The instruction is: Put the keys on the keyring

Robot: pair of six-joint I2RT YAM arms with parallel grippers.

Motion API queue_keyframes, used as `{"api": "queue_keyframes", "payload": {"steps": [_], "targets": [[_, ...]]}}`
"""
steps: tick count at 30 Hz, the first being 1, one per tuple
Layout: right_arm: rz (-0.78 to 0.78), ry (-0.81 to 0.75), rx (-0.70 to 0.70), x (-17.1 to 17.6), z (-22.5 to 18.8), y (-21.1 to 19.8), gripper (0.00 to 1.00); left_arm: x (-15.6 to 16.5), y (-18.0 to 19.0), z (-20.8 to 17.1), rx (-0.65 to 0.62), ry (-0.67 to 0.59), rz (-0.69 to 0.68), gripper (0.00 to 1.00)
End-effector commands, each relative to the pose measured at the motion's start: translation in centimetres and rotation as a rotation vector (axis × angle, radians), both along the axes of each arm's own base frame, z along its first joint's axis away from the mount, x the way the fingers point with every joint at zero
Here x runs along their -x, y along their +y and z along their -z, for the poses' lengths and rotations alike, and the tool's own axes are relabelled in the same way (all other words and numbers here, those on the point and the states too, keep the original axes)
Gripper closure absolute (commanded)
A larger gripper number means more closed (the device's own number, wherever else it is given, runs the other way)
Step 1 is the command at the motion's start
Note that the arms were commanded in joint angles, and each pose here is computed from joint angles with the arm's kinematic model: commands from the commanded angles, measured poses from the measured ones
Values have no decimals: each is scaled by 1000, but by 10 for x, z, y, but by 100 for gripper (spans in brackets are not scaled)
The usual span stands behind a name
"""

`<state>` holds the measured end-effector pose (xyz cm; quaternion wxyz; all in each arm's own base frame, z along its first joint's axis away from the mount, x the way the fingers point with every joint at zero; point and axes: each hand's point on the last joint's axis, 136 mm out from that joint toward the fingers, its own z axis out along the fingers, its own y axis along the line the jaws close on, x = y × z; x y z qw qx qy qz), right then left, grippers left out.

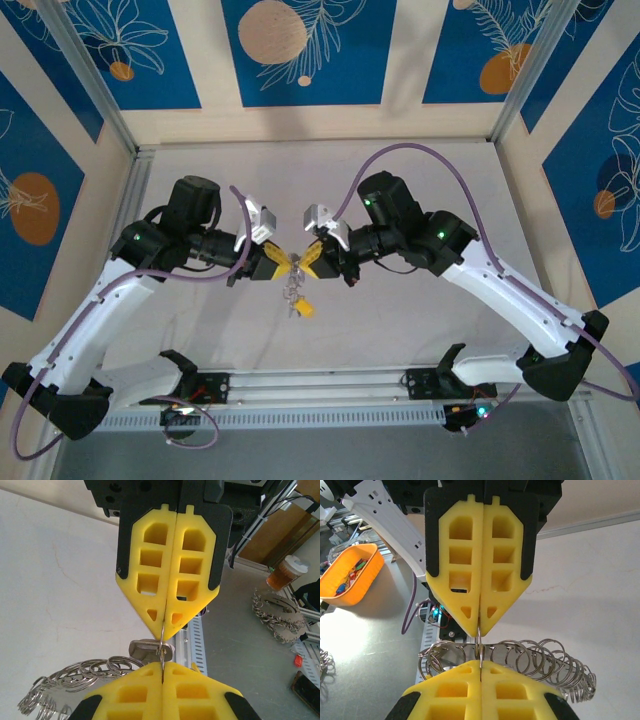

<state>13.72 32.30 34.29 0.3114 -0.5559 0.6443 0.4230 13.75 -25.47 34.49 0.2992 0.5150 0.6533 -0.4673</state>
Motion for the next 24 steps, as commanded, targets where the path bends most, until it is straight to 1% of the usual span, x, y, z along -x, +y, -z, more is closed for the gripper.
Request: {"api": "queue_keyframes", "payload": {"steps": [1,8,11,15,17,20,24], "targets": [[-47,-15,-41,13,-17,-2,100,9,0,-16,41,-38,31,100],[-47,-23,-43,13,-20,-2,100,9,0,-15,36,-37,31,100],[-22,-17,-30,8,-20,-4,100,6,0,-13,28,-46,18,100],[23,47,-35,2,-31,-13,100,-2,1,-6,-9,-74,-21,100],[21,81,-35,4,-33,-14,100,-9,3,-2,-29,-106,-54,100],[-5,156,-22,10,-28,-12,100,-16,5,-3,-35,-158,-100,100],[-26,241,-12,10,-19,-3,100,-19,5,0,-58,-184,-109,100]]}}
